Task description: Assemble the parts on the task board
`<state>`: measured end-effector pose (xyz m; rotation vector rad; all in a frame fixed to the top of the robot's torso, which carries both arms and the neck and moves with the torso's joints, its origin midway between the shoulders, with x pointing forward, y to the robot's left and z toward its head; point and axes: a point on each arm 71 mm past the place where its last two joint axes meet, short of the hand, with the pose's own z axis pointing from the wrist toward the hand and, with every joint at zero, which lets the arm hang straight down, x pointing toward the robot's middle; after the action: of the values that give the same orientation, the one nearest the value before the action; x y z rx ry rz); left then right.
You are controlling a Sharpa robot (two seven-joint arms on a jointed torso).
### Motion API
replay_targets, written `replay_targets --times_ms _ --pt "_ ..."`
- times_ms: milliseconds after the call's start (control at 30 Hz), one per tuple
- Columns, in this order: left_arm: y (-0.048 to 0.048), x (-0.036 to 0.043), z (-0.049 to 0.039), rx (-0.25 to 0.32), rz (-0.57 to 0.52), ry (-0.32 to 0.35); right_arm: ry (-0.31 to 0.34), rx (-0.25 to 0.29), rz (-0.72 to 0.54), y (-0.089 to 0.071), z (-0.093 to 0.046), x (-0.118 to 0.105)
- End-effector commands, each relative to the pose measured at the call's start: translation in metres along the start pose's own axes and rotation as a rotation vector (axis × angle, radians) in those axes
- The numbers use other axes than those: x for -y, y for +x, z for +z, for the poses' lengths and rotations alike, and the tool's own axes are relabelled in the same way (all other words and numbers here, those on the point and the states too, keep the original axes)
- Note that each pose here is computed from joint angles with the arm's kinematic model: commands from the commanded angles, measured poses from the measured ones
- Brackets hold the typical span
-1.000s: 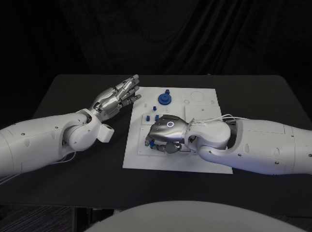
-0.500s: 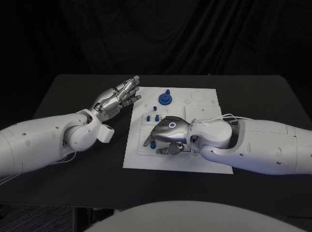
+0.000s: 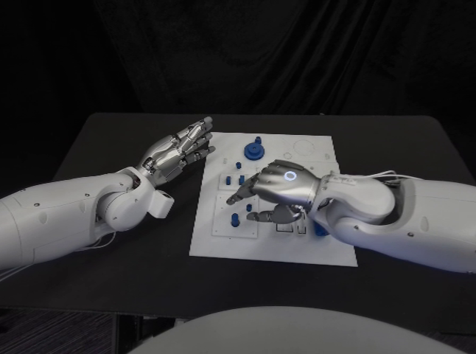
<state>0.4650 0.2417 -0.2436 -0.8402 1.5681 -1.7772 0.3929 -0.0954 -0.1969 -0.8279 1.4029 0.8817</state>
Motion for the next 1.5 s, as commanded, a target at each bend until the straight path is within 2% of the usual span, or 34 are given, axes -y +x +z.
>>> replay_targets --times_ms 33,167,333,400,500,533,667,900,1100,1367,1500 --pt "0.0014 0.0002 -0.0007 -0.009 -0.008 0.009 0.067 0.174 0.132 -0.029 -0.010 0.013" --pt "0.0016 0.0002 -0.0013 -0.008 -0.008 0.007 0.175 0.158 0.267 -0.044 -0.030 0.036" --pt "0.0020 0.0003 -0.0014 -0.007 -0.007 0.007 0.340 0.090 0.436 -0.042 -0.058 0.065" --pt "0.0019 0.0004 -0.0018 -0.006 -0.007 0.007 0.420 0.025 0.470 -0.037 -0.070 0.077" --pt "0.0015 0.0005 -0.0020 -0.005 -0.006 0.007 0.502 -0.067 0.466 -0.031 -0.084 0.087" --pt "0.0013 0.0005 -0.0021 -0.004 -0.006 0.007 0.548 -0.131 0.443 -0.027 -0.091 0.091" --pt "0.0010 0.0002 -0.0020 -0.005 -0.006 0.006 0.626 -0.229 0.390 -0.021 -0.102 0.095" --pt "0.0018 -0.0005 -0.0016 -0.009 -0.010 0.007 0.734 -0.353 0.284 -0.017 -0.110 0.094" --pt "0.0015 -0.0008 -0.0024 -0.009 -0.011 0.006 0.797 -0.419 0.185 -0.017 -0.117 0.090" --pt "0.0005 -0.0017 -0.0032 -0.009 -0.012 0.004 0.860 -0.455 0.116 -0.019 -0.125 0.081" --pt "0.0008 -0.0024 -0.0029 -0.010 -0.013 0.003 0.879 -0.452 0.107 -0.020 -0.127 0.077"
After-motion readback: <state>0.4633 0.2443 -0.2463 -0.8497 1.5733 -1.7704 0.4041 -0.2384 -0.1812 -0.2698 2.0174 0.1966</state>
